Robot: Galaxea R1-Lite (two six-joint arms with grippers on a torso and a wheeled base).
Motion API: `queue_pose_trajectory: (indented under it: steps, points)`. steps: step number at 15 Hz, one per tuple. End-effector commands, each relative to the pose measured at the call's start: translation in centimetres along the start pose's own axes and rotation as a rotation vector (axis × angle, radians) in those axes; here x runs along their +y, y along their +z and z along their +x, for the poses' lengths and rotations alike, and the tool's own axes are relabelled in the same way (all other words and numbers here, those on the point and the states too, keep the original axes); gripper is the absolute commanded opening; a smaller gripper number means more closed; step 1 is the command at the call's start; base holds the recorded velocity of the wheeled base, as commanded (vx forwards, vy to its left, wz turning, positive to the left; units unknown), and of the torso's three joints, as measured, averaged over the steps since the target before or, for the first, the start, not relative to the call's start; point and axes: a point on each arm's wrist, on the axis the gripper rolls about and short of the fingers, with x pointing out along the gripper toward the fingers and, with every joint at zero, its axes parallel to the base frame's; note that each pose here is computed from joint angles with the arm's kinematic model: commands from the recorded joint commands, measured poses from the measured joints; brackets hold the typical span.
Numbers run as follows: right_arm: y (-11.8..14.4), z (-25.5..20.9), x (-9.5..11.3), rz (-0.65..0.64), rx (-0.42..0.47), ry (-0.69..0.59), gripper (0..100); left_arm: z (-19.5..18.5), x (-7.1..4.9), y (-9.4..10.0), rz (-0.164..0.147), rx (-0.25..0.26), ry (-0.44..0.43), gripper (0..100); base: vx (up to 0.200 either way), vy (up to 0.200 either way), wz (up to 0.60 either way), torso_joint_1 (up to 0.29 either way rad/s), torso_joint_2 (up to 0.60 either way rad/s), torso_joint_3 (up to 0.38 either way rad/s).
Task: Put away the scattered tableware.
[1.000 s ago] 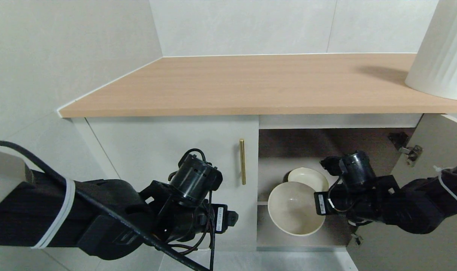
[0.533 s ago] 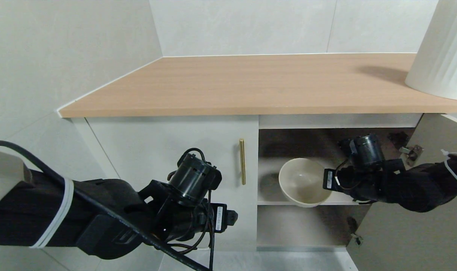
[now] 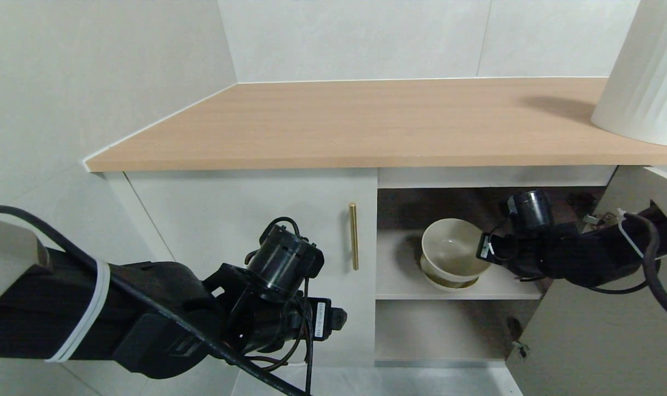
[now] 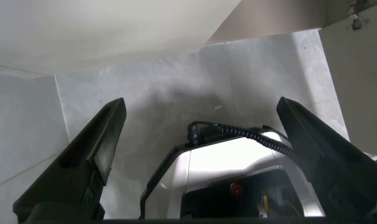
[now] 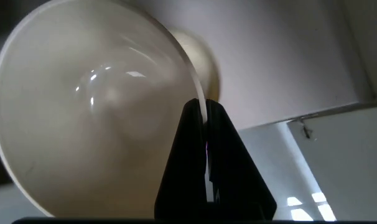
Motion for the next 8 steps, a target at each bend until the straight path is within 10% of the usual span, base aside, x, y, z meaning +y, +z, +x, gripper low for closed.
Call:
queue_pose_trajectory:
  steps: [1,8]
  points:
    - [-0.4,1.9,-0.4,0.013,0.011,-0.037,0,0.1,0.0,0.0,0.0,0.003,0.002,100,0.0,0.0,0.0,0.0,0.0,0.0]
    - [-1.0,4.2,-0.1,0.058,0.021,-0.052,0,0.1,0.0,-0.1,0.001,0.004,0.003,100,0.0,0.0,0.0,0.0,0.0,0.0]
